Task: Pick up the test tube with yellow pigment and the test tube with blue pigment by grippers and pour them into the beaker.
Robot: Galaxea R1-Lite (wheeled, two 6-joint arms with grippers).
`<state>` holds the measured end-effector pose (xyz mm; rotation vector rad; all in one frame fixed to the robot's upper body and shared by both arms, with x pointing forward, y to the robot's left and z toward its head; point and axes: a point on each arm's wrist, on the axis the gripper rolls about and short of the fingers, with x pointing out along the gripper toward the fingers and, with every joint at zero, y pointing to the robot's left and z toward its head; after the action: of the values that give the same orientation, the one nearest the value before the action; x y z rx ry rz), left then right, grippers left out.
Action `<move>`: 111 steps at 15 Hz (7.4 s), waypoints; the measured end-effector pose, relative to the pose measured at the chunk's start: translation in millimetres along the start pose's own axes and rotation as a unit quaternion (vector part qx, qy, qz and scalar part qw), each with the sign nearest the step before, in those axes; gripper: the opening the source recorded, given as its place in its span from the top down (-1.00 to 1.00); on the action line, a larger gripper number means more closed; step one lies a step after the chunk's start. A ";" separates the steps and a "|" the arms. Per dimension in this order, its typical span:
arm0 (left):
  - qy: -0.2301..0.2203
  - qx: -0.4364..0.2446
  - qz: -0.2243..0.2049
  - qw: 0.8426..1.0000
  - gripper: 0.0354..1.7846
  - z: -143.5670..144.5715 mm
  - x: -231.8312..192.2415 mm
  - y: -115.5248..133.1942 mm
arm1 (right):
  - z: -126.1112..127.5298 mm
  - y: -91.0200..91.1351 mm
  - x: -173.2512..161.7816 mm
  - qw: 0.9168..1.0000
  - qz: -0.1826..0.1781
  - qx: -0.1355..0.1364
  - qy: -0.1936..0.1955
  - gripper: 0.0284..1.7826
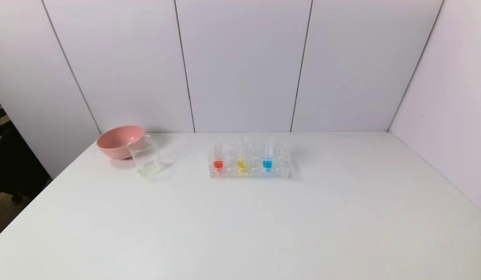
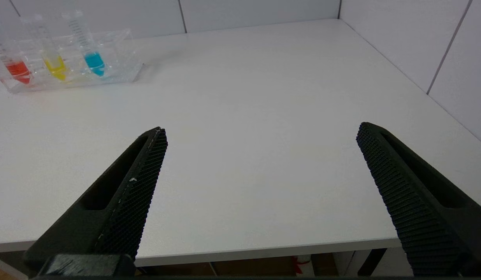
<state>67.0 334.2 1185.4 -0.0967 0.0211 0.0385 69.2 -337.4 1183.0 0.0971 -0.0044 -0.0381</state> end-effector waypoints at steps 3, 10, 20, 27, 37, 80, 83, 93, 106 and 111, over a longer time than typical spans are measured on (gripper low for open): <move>-0.001 0.002 0.000 1.000 -0.99 -0.4 0.3 0.0 | 0.0 0.0 0.0 1.000 0.000 0.000 0.000 -0.99; -0.019 -0.002 -0.006 1.000 -0.99 13.1 -4.7 -1.3 | -0.1 0.0 0.0 1.000 0.000 0.000 0.000 -0.99; -0.009 0.002 -0.046 0.999 -0.99 129.8 29.9 -15.6 | 0.0 0.0 0.0 1.000 0.000 0.000 0.000 -0.99; 0.018 0.003 -0.094 0.995 -0.99 165.1 169.5 -51.9 | 0.0 0.0 0.0 1.000 0.000 0.000 0.000 -0.99; -0.016 -0.020 -0.087 0.996 -0.99 103.6 263.2 -197.8 | 0.0 0.0 0.0 1.000 0.000 0.000 0.000 -0.99; 0.019 -0.004 -0.051 0.999 -0.86 -29.6 410.7 -291.6 | -0.1 0.0 -0.1 1.000 0.000 0.000 0.000 -0.99; 0.021 -0.001 -0.047 0.999 -0.83 -31.6 412.7 -289.6 | -0.1 0.0 -0.1 1.000 0.000 0.000 0.000 -0.99; 0.023 -0.002 -0.042 0.999 0.42 -32.2 415.2 -286.2 | -0.1 0.0 -0.1 1.000 0.000 0.000 0.000 -0.99; 0.019 -0.004 -0.065 0.998 0.42 21.5 391.9 -299.1 | 0.0 0.0 -0.1 1.000 0.000 0.000 -0.001 -0.99; 0.016 -0.001 -0.078 0.997 0.42 49.9 382.3 -309.5 | -0.1 0.0 -0.1 1.000 0.000 0.000 -0.001 -0.99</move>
<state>462.0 45.5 1256.0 -0.1010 0.0463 -0.1201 69.1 -337.4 1182.9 0.0971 -0.0057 -0.0381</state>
